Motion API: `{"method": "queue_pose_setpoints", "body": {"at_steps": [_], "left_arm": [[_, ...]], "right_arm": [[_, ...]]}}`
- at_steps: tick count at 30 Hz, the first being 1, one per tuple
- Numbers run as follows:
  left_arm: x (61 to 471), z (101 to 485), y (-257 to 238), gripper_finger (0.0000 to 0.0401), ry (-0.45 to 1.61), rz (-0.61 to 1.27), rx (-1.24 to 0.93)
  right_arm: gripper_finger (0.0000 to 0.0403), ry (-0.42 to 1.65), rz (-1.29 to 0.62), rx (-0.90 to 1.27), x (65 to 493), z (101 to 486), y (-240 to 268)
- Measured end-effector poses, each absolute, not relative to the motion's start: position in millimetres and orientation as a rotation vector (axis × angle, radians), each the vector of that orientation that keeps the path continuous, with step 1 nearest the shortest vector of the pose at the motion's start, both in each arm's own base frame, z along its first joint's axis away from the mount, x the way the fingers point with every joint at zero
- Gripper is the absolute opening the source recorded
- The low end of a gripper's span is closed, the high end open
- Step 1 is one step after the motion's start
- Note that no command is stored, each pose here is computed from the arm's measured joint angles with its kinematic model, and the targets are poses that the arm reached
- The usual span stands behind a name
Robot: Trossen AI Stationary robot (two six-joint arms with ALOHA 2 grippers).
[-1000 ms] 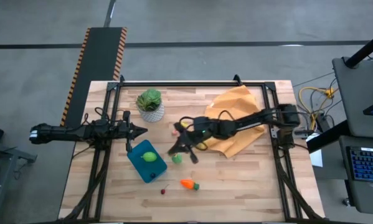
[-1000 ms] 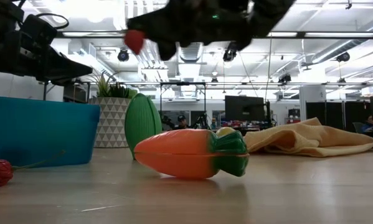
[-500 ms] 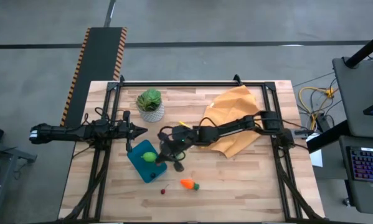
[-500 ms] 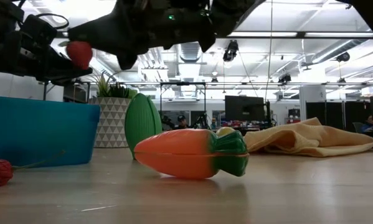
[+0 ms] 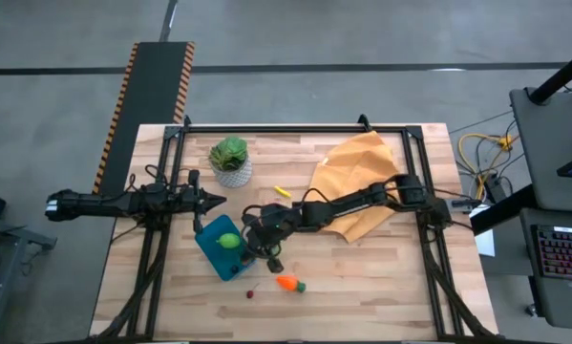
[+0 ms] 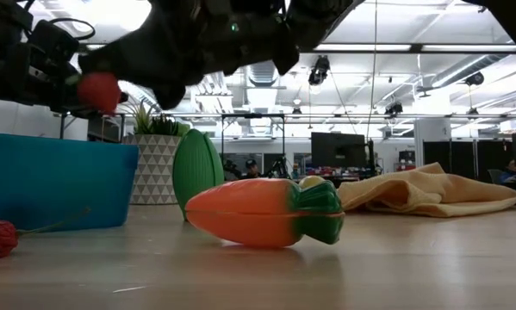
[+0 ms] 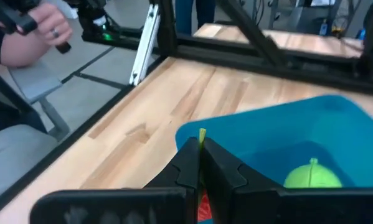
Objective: Pick and placing Produce into tupperware
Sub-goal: Put the red strawberry into the blue bin
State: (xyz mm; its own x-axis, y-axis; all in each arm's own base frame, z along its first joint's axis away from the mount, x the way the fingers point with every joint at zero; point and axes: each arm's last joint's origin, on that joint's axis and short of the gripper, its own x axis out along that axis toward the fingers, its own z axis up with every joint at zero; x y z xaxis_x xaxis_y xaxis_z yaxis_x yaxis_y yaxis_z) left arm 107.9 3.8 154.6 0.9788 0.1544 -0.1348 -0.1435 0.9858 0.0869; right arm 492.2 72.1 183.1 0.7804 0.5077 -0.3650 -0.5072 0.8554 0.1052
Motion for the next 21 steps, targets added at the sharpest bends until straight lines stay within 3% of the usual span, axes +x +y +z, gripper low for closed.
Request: {"method": "queue_pose_setpoints", "body": {"at_steps": [21], "left_arm": [[108,155,4,0.0000,0.142,0.150,0.076]], "right_arm": [[0.0008,0.439,0.494,-0.043,496,166,67]]}}
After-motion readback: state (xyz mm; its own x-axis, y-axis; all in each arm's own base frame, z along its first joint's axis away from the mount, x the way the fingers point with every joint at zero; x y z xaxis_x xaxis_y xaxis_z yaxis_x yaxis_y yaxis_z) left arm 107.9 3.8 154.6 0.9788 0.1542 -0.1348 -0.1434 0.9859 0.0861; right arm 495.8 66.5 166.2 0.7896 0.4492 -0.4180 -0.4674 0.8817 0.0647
